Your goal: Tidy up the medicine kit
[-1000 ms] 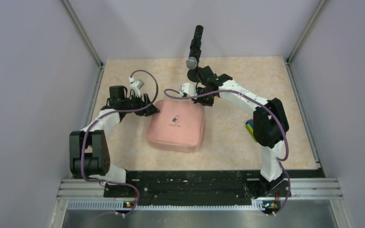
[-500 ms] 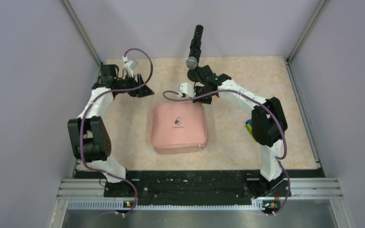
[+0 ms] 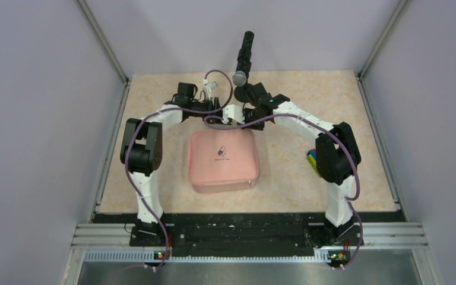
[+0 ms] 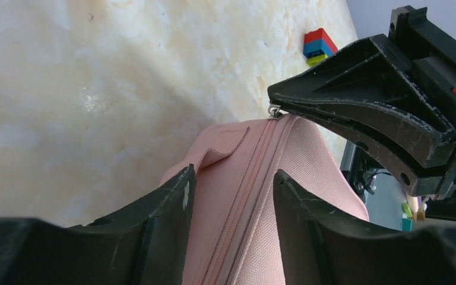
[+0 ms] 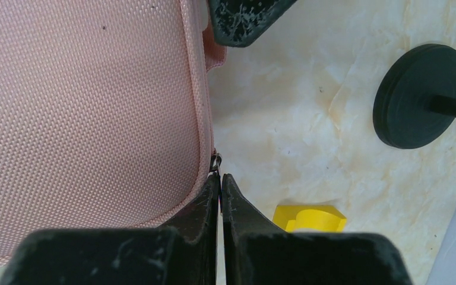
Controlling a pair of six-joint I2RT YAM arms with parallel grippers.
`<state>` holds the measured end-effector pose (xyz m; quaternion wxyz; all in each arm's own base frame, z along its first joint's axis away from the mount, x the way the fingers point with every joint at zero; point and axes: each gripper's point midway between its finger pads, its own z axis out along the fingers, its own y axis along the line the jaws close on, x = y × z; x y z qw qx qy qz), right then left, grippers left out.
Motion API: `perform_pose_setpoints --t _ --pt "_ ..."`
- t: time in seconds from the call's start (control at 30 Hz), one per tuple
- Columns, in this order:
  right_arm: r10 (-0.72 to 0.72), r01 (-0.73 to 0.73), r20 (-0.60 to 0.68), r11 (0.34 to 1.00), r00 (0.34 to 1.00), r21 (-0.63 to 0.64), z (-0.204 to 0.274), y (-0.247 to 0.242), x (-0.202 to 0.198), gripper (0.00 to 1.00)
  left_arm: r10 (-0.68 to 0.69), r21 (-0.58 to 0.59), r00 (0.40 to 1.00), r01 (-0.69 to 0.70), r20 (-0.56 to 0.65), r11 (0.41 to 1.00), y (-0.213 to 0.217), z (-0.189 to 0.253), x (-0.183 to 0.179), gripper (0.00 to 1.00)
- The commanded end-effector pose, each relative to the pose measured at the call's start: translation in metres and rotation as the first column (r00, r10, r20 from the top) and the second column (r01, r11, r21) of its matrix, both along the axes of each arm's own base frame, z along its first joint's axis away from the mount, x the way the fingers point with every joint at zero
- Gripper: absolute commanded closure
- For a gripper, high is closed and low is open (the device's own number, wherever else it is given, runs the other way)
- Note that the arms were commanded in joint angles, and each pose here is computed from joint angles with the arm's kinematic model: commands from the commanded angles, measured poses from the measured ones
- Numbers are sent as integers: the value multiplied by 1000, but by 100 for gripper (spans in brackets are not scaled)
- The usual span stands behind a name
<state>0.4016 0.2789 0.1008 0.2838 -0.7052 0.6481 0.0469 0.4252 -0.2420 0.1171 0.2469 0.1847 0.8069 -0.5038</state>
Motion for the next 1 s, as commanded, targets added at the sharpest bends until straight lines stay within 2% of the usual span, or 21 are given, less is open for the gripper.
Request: perform_pose_setpoints --t 0.0,0.17,0.27,0.33,0.43,0.6,0.67,0.8,0.97 --pt "40 -41 21 998 999 40 12 12 -8 100 -65 -31 996 67 58 997 -2 10 -1 46" --pt "41 -41 16 998 999 36 9 13 -8 100 -124 -4 991 124 49 992 0 -4 -21 47" --pt "39 -39 14 999 999 31 6 13 -7 100 -159 10 986 159 43 987 -1 -11 -31 41" --pt "36 -36 10 999 999 31 5 14 -7 100 -171 24 984 171 40 985 -1 -16 -34 42" --pt "36 -36 7 999 999 31 4 15 -7 100 -165 51 986 163 24 985 0 -27 -34 53" --pt "56 -56 -6 998 998 9 3 11 -13 100 -162 54 987 161 19 985 2 -28 -33 84" --pt "88 -88 -13 996 996 -19 4 3 -21 100 -161 52 987 159 29 986 5 -23 -32 92" --pt "115 -117 -27 989 993 -87 5 -24 -36 100 -133 45 989 131 58 990 17 -10 -26 100" --pt "164 -172 -68 973 984 -151 1 -59 -64 100 -67 34 995 64 75 997 34 -2 -15 100"
